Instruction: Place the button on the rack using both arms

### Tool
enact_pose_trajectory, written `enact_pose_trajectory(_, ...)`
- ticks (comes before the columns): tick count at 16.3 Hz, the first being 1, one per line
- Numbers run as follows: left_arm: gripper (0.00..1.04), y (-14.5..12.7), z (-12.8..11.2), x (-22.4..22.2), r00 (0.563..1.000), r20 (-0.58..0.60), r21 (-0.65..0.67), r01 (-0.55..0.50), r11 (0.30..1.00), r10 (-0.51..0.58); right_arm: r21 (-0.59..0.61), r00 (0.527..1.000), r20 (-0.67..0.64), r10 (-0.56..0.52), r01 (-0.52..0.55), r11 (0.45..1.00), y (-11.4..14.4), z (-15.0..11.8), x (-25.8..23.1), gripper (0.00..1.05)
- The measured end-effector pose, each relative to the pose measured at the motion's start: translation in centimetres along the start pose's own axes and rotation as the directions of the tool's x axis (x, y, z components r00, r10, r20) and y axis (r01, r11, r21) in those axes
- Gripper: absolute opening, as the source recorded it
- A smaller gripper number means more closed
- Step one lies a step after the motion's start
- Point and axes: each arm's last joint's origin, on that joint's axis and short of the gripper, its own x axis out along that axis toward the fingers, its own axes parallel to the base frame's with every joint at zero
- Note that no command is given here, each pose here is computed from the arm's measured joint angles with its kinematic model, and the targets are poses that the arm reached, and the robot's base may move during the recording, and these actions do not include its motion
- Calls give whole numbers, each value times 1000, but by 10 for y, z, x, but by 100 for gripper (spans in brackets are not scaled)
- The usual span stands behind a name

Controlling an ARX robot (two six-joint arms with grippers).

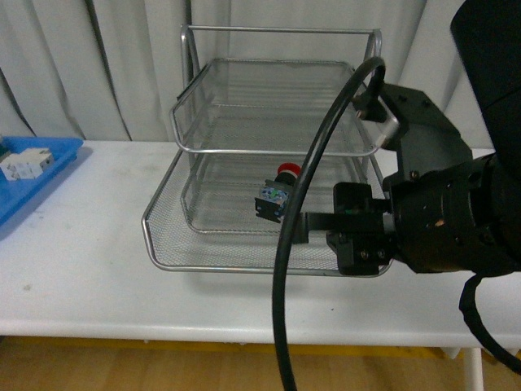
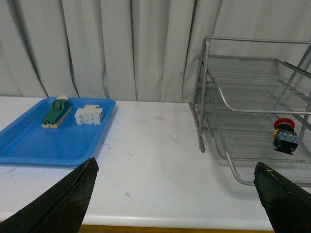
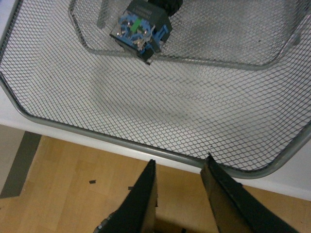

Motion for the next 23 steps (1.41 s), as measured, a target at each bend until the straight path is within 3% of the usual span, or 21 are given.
enact_pose_trajectory(2,98,0,0,0,1000,0,1,0,1000,0,-48,999,-43,6,-8,999,11,-12,11,9)
enact_pose_trajectory(3,98,0,0,0,1000,0,1,0,1000,0,-68,998,-64,9,-13,998,17,-19,17,2)
enact_pose_trajectory(7,98,0,0,0,1000,0,1,0,1000,0,-101,988,-153,-6,-10,995,29,-41,44,2)
enact_pose_trajectory(11,98,0,0,0,1000,0,1,0,1000,0,-85,995,-104,10,-19,996,36,-22,58,2)
enact_pose_trajectory(23,98,0,0,0,1000,0,1,0,1000,0,-44,992,-114,-62,58,997,6,5,85,2)
